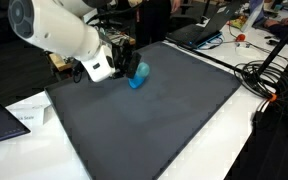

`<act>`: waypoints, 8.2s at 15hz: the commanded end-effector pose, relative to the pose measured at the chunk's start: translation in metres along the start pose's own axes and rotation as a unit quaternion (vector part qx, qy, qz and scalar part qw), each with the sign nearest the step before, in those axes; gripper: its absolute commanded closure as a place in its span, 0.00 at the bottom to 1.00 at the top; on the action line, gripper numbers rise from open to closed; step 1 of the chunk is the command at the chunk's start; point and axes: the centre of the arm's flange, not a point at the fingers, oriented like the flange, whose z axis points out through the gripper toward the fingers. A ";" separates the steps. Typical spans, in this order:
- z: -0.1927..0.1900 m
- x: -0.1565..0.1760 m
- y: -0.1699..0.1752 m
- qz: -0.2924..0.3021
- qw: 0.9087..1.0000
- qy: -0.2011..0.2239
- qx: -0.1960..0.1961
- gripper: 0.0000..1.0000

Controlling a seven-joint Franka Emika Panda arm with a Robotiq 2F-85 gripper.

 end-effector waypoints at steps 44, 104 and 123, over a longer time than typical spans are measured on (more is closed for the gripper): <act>0.175 0.031 -0.256 0.067 0.803 -0.047 -0.591 0.78; 0.140 0.174 -0.217 0.046 0.827 -0.252 -0.500 0.78; 0.055 0.074 -0.161 -0.009 0.939 -0.124 -0.322 0.78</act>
